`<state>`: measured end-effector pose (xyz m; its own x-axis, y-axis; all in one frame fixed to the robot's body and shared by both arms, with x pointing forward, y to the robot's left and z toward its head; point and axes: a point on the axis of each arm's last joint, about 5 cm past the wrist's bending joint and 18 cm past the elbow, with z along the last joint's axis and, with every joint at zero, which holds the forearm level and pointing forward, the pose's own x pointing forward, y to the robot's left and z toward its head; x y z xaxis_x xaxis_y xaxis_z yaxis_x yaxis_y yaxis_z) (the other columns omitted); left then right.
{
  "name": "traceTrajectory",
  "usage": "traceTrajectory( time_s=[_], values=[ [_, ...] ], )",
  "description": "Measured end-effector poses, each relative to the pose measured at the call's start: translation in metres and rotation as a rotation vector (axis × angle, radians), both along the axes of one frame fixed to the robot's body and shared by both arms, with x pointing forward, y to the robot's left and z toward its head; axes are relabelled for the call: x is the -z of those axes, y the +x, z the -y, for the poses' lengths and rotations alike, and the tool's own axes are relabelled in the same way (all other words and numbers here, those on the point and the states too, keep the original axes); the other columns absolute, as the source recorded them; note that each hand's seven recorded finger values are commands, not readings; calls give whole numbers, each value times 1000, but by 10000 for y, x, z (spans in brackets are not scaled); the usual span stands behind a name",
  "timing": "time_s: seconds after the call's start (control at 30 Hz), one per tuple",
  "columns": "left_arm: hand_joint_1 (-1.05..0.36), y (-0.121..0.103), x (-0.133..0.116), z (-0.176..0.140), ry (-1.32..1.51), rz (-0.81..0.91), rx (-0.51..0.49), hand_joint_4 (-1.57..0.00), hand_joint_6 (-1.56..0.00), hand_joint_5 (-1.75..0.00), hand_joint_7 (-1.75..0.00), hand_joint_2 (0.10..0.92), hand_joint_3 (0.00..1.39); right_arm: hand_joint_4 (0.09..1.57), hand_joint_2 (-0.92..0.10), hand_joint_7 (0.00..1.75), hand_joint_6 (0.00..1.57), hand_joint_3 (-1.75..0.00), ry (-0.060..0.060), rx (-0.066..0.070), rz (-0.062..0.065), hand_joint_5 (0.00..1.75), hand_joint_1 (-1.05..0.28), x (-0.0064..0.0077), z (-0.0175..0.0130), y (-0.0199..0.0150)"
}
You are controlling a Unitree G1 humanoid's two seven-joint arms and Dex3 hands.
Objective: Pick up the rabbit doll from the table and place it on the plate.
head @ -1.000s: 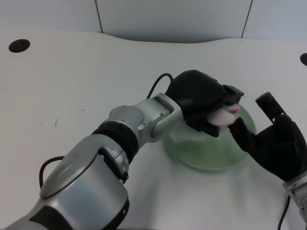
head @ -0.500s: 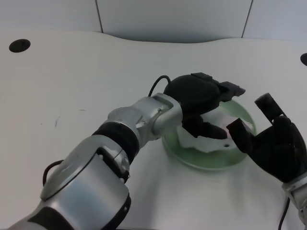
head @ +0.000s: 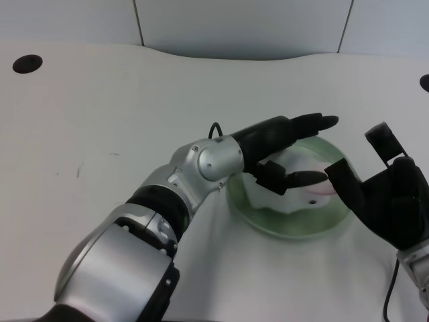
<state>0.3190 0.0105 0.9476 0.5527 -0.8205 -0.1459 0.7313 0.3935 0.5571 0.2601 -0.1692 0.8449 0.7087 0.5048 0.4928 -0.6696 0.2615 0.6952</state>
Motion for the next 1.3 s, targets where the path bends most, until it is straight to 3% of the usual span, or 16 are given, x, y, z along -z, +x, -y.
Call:
traceTrajectory(
  time_s=[0.07,0.13,0.23,0.33,0.4,0.47,0.6,0.83,0.9,1.03,1.1,1.17,1.2,1.3],
  values=[
    [-1048,55,-63,-90,-107,-37,-3,1,1,1,1,921,904,764,-912,1746,800,-124,-1,-4,-22,1746,-601,26,-1,-24],
    [-1048,99,-114,-182,-185,-45,-6,1,1,1,1,921,899,767,-916,1746,798,-128,-1,-7,-35,1746,-602,32,-5,-29],
    [-1048,172,-130,-429,-234,-47,-44,-1,1,0,1,921,892,770,-921,1746,799,-160,-10,-11,-36,1746,-599,28,-2,-27],
    [-1048,231,-108,-760,-239,-52,-117,-16,1,-9,1,921,878,771,-921,1746,793,-169,-35,-16,-33,1746,-603,27,54,-26],
    [-1048,240,-82,-935,-231,-49,-150,-31,1,-17,1,921,873,772,-921,1746,796,-173,-41,-20,-33,1746,-605,38,76,-31],
    [-1048,234,-50,-1045,-232,-59,-168,-51,1,-29,1,921,870,774,-921,1746,800,-172,-40,-25,-39,1746,-606,47,71,-30],
    [-1048,173,97,-1260,-294,-119,-195,-114,1,-65,1,921,861,775,-921,1746,802,-159,-39,-30,-44,1746,-609,53,62,-26],
    [-1048,134,172,-1357,-360,-157,-203,-129,-15,-78,-8,921,859,774,-918,1746,806,-144,-41,-31,-47,1746,-611,54,59,-22],
    [-1048,36,345,-1493,-548,-232,-243,-131,-29,-82,-14,921,861,779,-920,1746,820,-135,-42,-29,-50,1746,-613,54,63,-18],
    [-1048,-311,865,-1691,-763,-462,-374,-122,-15,-82,-6,921,864,786,-921,1746,829,-130,-50,-10,-65,1746,-613,61,126,-23],
    [-1048,-469,1045,-1719,-896,-525,-446,-112,-3,-82,-1,921,887,790,-919,1746,829,-121,-45,-15,-74,1746,-617,58,119,-6],
    [-1048,-575,1149,-1732,-964,-561,-485,-97,0,-76,0,921,891,790,-920,1742,818,-121,-41,-19,-72,1746,-622,41,107,21],
    [-1048,-608,1177,-1737,-969,-572,-492,-94,-2,-77,0,921,883,787,-921,1742,809,-125,-40,-19,-73,1746,-621,40,108,26],
    [-1048,-687,1238,-1768,-967,-589,-508,-121,-17,-99,-8,921,850,780,-921,1746,795,-137,-39,-13,-89,1746,-606,67,115,11]
  ],
)
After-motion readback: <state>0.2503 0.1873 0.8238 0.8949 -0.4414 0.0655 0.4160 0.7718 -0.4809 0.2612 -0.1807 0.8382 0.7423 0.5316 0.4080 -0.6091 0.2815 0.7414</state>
